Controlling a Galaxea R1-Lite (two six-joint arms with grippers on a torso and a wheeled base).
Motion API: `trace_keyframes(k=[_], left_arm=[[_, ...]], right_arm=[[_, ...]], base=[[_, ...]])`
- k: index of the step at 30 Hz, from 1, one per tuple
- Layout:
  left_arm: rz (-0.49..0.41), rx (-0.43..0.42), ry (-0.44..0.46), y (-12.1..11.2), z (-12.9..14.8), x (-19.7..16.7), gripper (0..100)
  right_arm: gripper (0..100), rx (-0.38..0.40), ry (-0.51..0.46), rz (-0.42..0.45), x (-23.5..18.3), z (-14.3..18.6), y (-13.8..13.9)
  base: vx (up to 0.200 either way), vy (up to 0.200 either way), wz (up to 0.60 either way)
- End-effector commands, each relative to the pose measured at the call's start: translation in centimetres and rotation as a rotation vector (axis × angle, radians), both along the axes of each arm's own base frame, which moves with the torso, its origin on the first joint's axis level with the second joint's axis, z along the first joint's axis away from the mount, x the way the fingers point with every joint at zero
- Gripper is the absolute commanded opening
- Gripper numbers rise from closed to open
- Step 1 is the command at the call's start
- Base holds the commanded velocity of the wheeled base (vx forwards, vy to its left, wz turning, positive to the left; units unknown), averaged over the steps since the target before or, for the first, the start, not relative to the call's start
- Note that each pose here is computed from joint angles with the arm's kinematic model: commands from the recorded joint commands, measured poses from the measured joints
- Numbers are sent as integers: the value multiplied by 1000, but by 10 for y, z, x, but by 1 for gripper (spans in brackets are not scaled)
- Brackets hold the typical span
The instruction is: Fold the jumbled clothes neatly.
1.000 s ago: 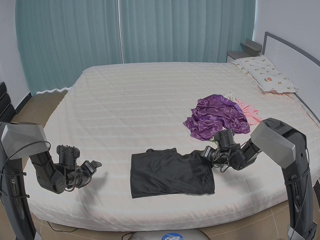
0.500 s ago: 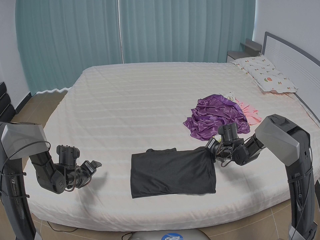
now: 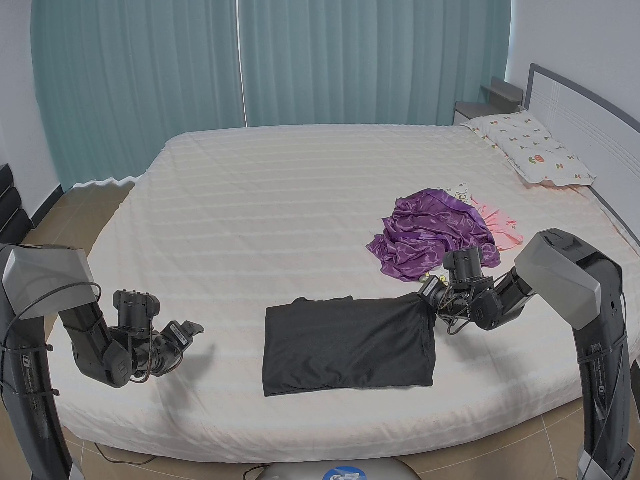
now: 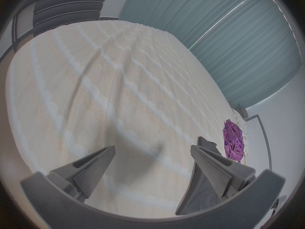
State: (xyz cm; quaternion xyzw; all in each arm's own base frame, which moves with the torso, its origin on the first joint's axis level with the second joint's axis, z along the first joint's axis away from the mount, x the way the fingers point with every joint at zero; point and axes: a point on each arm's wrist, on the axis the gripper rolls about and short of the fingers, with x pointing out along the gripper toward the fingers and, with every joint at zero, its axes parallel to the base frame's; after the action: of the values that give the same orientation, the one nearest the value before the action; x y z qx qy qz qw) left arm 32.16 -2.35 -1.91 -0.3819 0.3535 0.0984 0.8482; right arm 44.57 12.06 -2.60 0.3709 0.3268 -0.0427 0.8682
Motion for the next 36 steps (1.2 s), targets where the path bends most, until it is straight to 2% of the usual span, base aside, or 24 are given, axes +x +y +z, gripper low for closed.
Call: trace_keyframes(k=[1, 8, 9, 16, 20, 24, 25, 28, 29, 30, 31, 36], left_arm=[[0, 0, 3, 0, -1, 0, 100], [0, 0, 0, 0, 0, 0, 100], [0, 0, 2, 0, -1, 0, 100], [0, 0, 0, 0, 0, 0, 100], [0, 0, 2, 0, -1, 0, 100], [0, 0, 2, 0, -1, 0, 100], [0, 0, 2, 0, -1, 0, 100], [0, 0, 2, 0, -1, 0, 100], [0, 0, 2, 0, -1, 0, 100], [0, 0, 2, 0, -1, 0, 100], [0, 0, 2, 0, -1, 0, 100], [0, 0, 2, 0, -1, 0, 100]], right_arm=[[0, 2, 1, -4, 2, -3, -1], [0, 0, -7, -7, 6, -13, -2], [100, 0, -7, -5, 6, -13, -2], [100, 3, -4, 9, 1, -11, -1], [100, 0, -34, 50, -16, 13, -7], [100, -17, -34, 157, -49, 29, -14], [100, -17, -34, 157, -49, 29, -14], [100, -40, 24, 299, -96, 30, -21], [100, -40, 24, 299, -96, 30, -21], [100, -37, 40, 368, -117, 28, -25], [100, -37, 34, 397, -124, 28, -26], [100, -61, 49, 471, -145, 13, -29]], base=[[0, 0, 0], [0, 0, 0], [0, 0, 0], [0, 0, 0], [0, 0, 0], [0, 0, 0], [0, 0, 0], [0, 0, 0], [0, 0, 0], [0, 0, 0], [0, 0, 0], [0, 0, 0]])
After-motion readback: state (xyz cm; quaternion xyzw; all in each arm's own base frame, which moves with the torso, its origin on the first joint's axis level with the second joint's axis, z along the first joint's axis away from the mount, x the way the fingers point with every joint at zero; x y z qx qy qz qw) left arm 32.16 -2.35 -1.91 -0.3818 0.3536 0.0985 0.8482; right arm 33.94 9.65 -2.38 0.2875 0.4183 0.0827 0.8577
